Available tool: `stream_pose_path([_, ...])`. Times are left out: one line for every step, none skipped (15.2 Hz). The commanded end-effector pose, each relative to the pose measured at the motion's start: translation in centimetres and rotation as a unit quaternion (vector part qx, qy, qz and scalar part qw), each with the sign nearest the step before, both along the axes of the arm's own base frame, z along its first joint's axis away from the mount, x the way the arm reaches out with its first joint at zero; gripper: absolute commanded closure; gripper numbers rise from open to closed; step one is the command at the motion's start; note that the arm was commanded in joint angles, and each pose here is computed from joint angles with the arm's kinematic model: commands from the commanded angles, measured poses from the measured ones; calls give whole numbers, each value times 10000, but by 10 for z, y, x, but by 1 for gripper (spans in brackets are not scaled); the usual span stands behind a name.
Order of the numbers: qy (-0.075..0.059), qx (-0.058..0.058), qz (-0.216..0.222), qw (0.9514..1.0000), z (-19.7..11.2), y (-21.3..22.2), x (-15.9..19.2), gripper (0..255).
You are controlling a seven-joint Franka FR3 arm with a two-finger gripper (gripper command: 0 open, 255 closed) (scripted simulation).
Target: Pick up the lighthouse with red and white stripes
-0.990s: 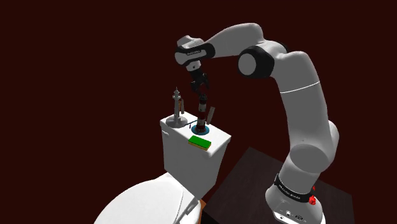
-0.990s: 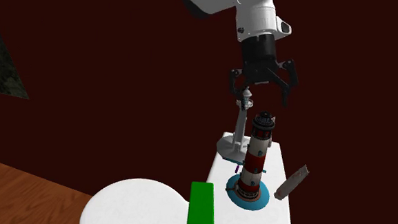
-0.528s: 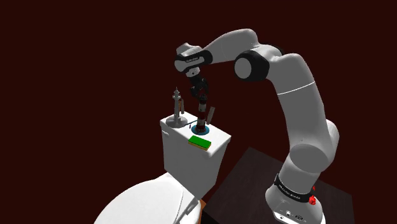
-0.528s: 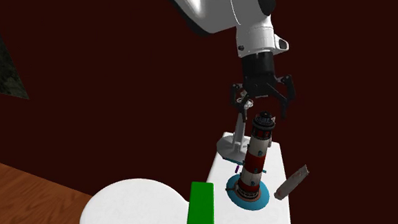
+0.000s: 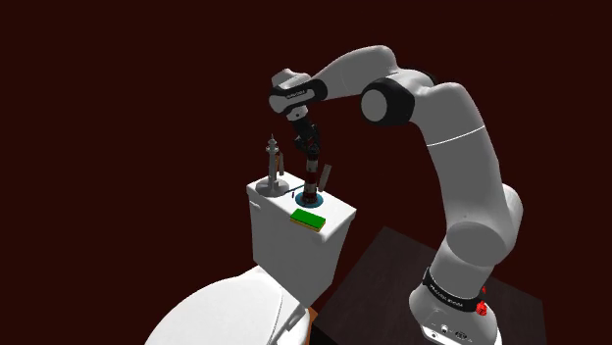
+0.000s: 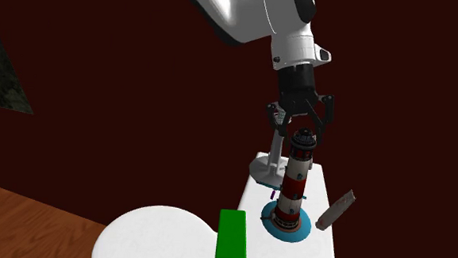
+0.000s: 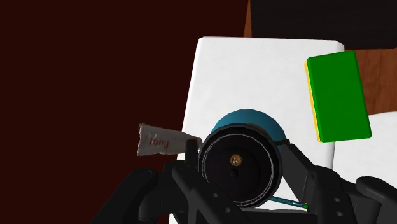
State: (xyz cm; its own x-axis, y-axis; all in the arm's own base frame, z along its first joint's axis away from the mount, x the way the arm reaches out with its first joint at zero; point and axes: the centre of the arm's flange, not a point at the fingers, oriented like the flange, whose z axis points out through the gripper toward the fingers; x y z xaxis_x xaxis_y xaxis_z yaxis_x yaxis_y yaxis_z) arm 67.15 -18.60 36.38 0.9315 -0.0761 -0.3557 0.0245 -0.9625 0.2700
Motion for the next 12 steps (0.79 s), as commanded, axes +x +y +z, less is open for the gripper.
stream_pose_path([11,4,1,10000,-1,0,0,255])
stream_pose_path([11,4,1,10000,-1,0,0,255])
stream_pose_path([11,4,1,10000,-2,0,0,255])
stream_pose_path([11,3,1,10000,-1,0,0,255])
stream_pose_path([11,4,1,10000,4,0,0,255])
stream_pose_path([11,4,1,10000,9,0,0,255])
stream_pose_path([11,3,1,10000,14,0,0,255])
stream_pose_path([11,3,1,10000,20,0,0,255])
stream_pose_path([11,3,1,10000,25,0,0,255])
stream_pose_path([11,3,1,10000,30,0,0,255])
stream_pose_path([11,3,1,10000,36,0,0,255])
stream_pose_path([11,3,1,10000,41,0,0,255])
